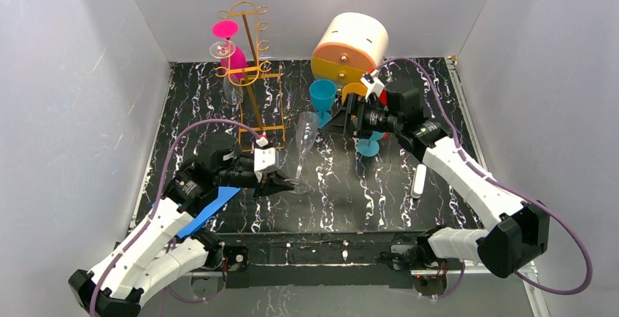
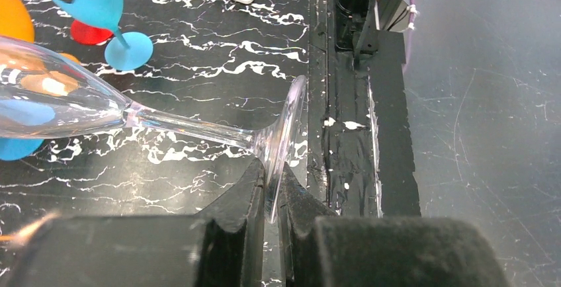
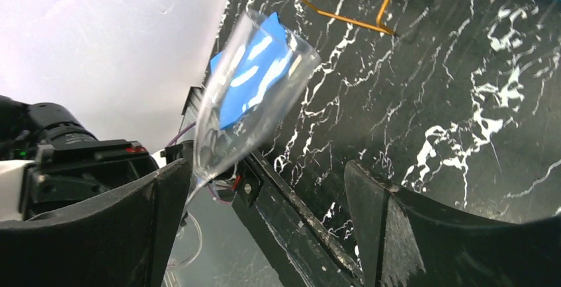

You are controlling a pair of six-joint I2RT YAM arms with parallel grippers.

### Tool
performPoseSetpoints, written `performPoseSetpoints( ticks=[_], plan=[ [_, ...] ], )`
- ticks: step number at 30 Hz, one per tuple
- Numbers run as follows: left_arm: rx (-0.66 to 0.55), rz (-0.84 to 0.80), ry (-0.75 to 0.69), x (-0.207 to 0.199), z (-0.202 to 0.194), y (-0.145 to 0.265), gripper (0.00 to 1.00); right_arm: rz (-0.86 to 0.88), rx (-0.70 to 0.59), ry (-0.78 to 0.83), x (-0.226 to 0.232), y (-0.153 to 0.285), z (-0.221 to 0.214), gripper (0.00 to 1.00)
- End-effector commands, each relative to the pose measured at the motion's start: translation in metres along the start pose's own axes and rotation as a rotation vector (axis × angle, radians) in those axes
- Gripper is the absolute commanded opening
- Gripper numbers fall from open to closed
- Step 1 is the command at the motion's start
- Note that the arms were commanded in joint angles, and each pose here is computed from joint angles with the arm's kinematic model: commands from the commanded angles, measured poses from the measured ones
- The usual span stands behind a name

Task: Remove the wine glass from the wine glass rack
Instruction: Place the wine glass at the center of the board.

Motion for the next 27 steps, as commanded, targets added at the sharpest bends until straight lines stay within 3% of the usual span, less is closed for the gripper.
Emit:
performPoseSetpoints(
  ticks=[1,6,19,27],
  plan=[
    [-0.027,-0.091,-0.091,-0.011,0.006,0.000,0.00,0.122,-0.022,0.078,0.019,0.006,0.030,0.94],
    [-0.024,-0.108,-0.113,-0.012,0.006,0.001,0.00,0.187,0.014,0.031,0.009,0.009,0.050,0.93],
    [-0.042,-0.216,-0.124,-0.022,0.013,-0.001,0.00,0.366,0.173,-0.076,0.011,-0.012,0.057,0.78],
    [-0.027,-0.206,-0.139,-0.018,0.011,-0.003,0.00,0.539,0.332,-0.091,0.019,-0.002,0.043,0.55]
  ],
)
Point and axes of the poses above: each gripper's point midway between its finger pads, its own y axis back along the fingers, its own x axis along the line the jaws close on, z = x × y, the point moved 4 cm from there along y, back along the fingers, and after that the axes turned 5 degrees about y, right-handed, at the moved point
